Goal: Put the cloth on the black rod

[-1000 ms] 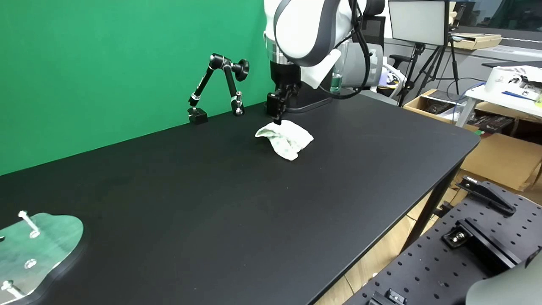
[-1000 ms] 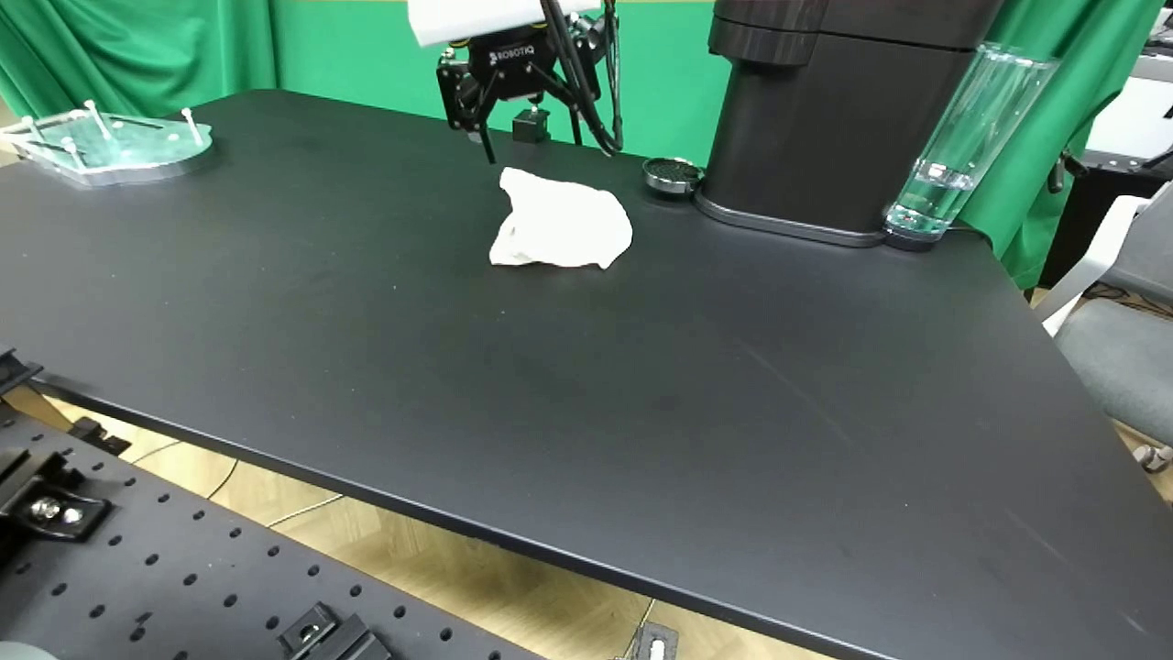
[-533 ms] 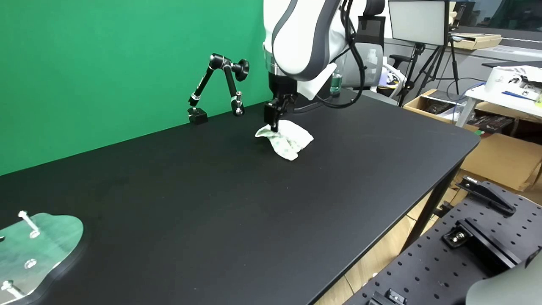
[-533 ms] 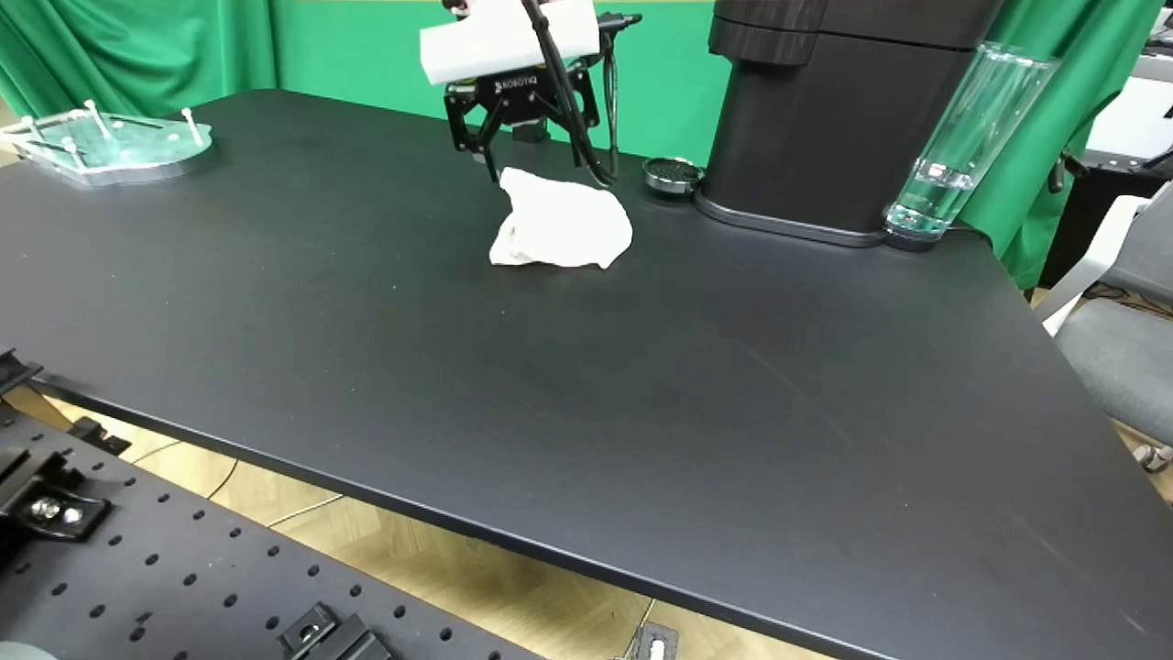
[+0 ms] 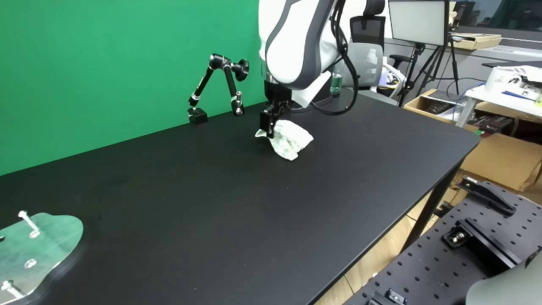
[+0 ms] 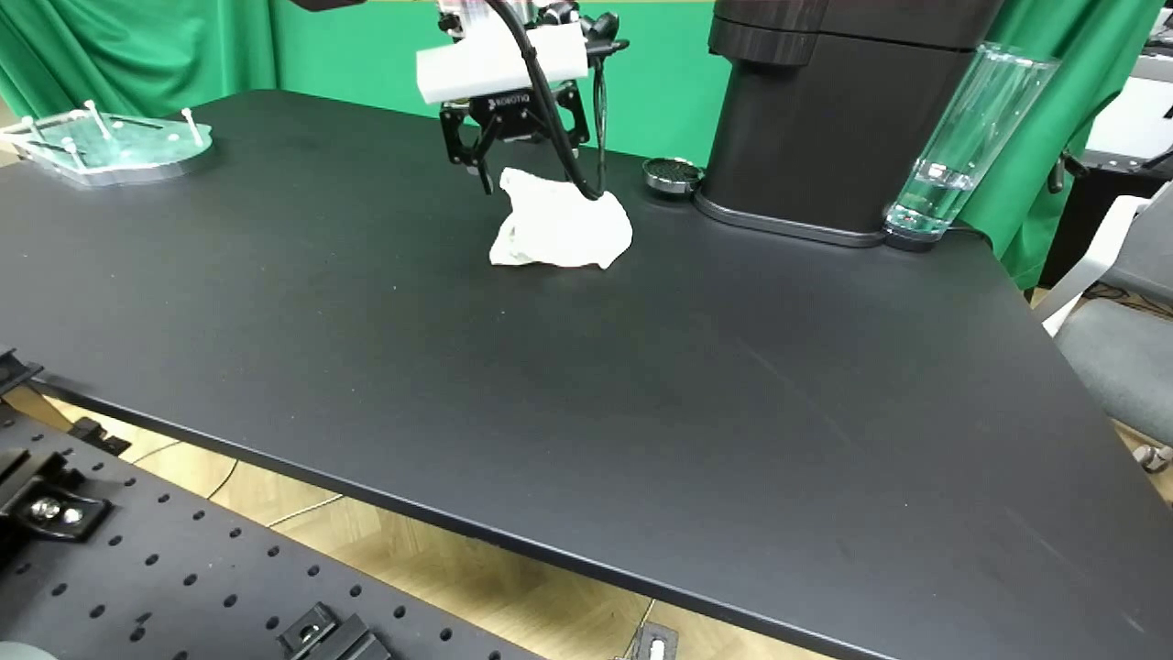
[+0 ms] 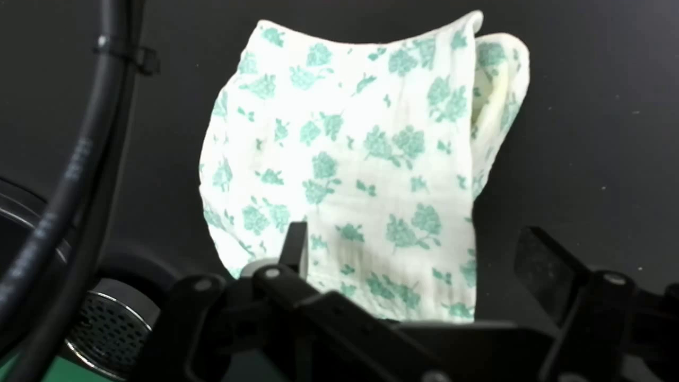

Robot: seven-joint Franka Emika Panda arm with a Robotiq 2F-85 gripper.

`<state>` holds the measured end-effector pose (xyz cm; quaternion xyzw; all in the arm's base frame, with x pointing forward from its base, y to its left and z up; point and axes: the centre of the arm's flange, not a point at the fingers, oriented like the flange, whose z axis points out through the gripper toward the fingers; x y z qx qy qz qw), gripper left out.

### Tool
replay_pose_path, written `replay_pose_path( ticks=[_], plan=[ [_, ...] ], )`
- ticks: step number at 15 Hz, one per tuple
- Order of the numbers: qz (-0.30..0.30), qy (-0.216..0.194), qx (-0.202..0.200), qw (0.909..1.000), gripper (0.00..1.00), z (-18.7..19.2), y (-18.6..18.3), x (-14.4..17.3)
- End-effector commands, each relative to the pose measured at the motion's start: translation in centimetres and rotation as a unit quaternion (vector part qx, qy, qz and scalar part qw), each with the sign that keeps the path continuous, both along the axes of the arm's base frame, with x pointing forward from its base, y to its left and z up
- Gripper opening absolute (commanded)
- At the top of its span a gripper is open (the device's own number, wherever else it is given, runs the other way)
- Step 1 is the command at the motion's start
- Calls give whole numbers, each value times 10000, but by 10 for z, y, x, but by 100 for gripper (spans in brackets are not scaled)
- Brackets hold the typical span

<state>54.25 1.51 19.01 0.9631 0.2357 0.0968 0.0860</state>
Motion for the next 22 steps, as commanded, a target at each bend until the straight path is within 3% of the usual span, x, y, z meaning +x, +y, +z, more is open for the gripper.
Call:
replay_pose_path(
  ticks=[1, 7, 12, 16, 22],
  plan=[
    [-79, -20, -16, 10000, 75, -7, -2, 11],
    [-158, 0, 44, 9999, 31, -10, -4, 11],
    [-181, -89, 32, 9998, 0, 12, -4, 13],
    [-176, -244, 6, 9995, 0, 50, -1, 18],
    [-123, -657, -188, 9976, 0, 138, 7, 33]
  ],
)
